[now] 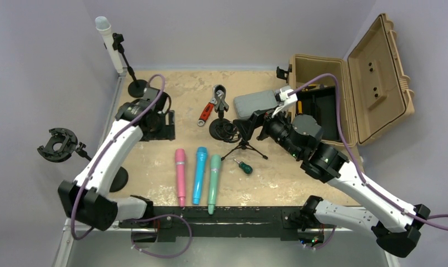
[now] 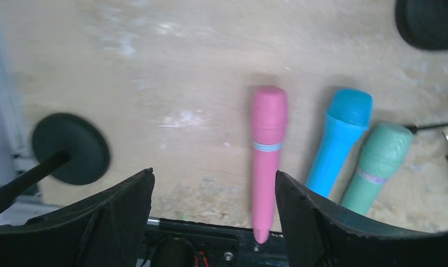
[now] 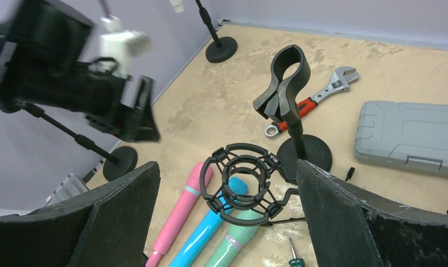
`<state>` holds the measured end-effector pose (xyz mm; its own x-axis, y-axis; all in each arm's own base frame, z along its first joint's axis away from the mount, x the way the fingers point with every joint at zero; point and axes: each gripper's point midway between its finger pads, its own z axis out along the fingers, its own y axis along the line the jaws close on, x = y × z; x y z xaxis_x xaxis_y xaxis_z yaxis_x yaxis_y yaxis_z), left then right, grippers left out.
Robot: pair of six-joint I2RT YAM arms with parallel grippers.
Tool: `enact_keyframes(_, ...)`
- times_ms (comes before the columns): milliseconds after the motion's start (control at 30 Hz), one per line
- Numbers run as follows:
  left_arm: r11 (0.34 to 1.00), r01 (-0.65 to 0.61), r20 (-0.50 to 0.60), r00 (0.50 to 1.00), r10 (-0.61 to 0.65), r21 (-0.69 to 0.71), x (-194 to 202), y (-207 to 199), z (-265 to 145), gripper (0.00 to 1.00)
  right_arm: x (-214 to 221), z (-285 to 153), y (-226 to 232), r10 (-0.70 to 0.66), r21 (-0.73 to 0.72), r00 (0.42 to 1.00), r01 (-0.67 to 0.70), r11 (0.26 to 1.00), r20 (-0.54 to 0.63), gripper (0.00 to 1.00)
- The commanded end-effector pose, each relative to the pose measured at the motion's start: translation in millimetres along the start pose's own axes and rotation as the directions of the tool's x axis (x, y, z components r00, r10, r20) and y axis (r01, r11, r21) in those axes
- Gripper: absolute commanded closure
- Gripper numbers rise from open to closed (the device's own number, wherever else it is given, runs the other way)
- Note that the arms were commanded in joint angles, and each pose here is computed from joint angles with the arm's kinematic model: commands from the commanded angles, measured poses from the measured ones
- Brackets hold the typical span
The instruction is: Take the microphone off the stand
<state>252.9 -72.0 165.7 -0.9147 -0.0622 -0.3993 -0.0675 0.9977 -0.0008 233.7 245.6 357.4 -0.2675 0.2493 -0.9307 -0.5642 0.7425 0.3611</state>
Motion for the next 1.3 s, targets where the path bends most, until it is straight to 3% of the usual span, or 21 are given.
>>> enact_keyframes(0,0.900,0.181,0.232,0.968,-0.093,-0.396,-8,90,-79,0.20,-21,2,9,0.005,-0.027,0.999,-0.003,1.000,0.052,0.09)
enact_keyframes(100,0.772,0.283,0.342,0.935,-0.091,-0.569,-7,134,-125,0.13,-20,5,13,0.005,-0.042,0.999,-0.003,0.999,0.049,0.09)
enact_keyframes(200,0.665,0.303,0.359,0.932,-0.056,-0.683,-2,157,-148,0.01,-19,12,17,0.001,-0.055,0.999,0.001,0.998,0.037,0.09)
enact_keyframes(300,0.551,0.354,0.397,0.917,-0.044,-0.756,3,174,-162,0.00,-19,19,23,-0.003,-0.074,1.000,0.005,0.997,0.021,0.09)
enact_keyframes(400,0.512,0.373,0.422,0.906,-0.021,-0.774,-2,179,-160,0.00,-16,23,26,-0.009,-0.086,1.000,0.009,0.996,0.003,0.09)
enact_keyframes(533,0.452,0.422,0.432,0.898,-0.089,-0.785,5,197,-159,0.00,-11,29,25,-0.032,-0.076,0.999,0.029,0.997,-0.040,0.09)
enact_keyframes(733,0.477,0.490,0.466,0.867,-0.178,-0.729,10,210,-140,0.00,-7,30,24,-0.033,-0.070,0.998,0.029,0.997,-0.049,0.09)
enact_keyframes(933,0.398,0.543,0.505,0.838,-0.205,-0.740,20,221,-142,0.00,1,35,27,-0.023,-0.094,0.998,0.017,0.995,-0.063,0.10)
enact_keyframes(1267,0.412,0.530,0.471,0.848,-0.243,-0.742,0,217,-123,0.00,-3,36,28,-0.056,-0.095,0.997,0.050,0.994,-0.058,0.10)
